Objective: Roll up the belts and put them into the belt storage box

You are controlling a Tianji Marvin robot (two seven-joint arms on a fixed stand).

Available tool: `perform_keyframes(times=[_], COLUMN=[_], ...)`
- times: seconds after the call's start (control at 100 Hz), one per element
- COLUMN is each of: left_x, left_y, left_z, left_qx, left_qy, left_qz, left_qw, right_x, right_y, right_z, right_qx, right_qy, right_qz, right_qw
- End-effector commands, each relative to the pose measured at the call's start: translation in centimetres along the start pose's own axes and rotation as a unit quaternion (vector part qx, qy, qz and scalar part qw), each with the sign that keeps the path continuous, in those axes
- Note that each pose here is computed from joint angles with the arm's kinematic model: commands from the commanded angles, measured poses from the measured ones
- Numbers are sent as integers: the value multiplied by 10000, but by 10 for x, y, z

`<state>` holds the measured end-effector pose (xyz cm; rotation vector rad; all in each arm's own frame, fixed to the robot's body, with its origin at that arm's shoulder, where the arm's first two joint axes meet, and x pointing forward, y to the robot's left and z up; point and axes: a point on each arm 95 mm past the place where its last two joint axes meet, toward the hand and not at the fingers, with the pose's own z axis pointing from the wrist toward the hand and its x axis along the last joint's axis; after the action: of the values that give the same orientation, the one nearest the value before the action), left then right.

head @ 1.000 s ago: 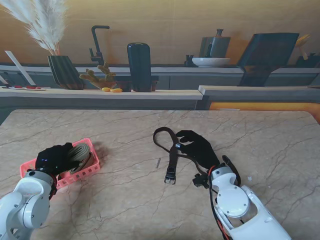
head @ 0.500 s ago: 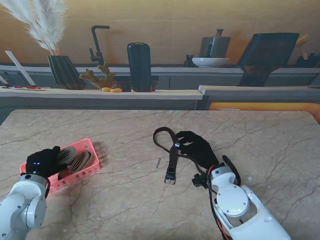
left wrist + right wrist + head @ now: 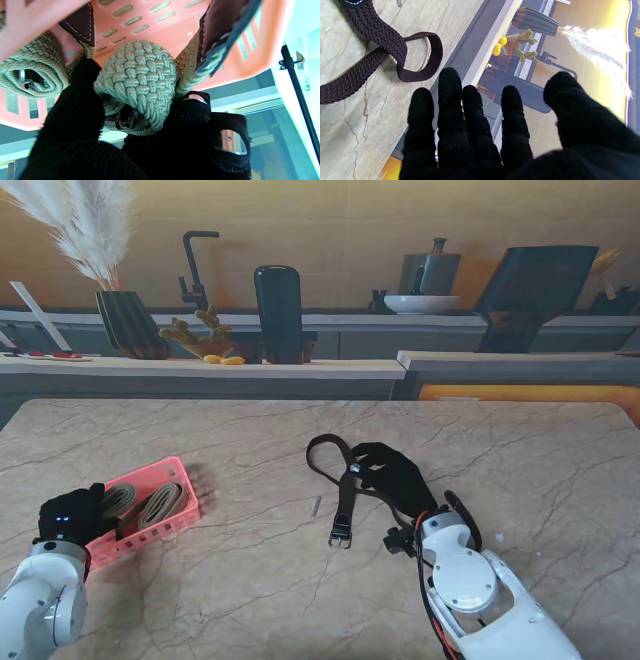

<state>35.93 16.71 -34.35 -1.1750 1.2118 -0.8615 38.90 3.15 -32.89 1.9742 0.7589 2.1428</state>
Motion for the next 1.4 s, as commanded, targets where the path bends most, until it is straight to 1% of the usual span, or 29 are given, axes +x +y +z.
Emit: perform_keyframes(times=[0.0, 0.08, 0.31, 0.5, 0.62, 0.75, 1.02, 1.22, 1.39], left_x=[1, 2, 2, 5, 7, 8, 12, 15, 16], left_y=[7, 9, 14, 16, 14, 10, 0, -3, -6], left_z=[0, 0, 0, -1, -4, -9, -18, -19, -21], left_qx=[-55, -36, -148, -411, -548, -588, -531, -426, -455], left_qy=[-42, -63, -128, -210, -243, -243, -197, -168, -150], left_qz=[-72, -72, -42, -52, 27, 231, 708, 698, 767], left_qw=[9999, 9999, 9998, 9989, 9982, 9977, 9959, 9965, 9959], right_x=[2, 2, 2, 1, 1, 1, 2, 2, 2], right_y=[-4, -4, -4, -4, -4, -3, -2, -2, -2], right_z=[0, 0, 0, 0, 0, 0, -1, -1, 0], right_qx=[22, 17, 13, -1, -11, -35, -92, -114, -118], right_qy=[7, 7, -17, -23, -25, -24, -10, -9, -15], right_qz=[54, 46, 62, 63, 75, 73, 72, 61, 64], right_qw=[10000, 10000, 10000, 10000, 10000, 10000, 9999, 9999, 9999])
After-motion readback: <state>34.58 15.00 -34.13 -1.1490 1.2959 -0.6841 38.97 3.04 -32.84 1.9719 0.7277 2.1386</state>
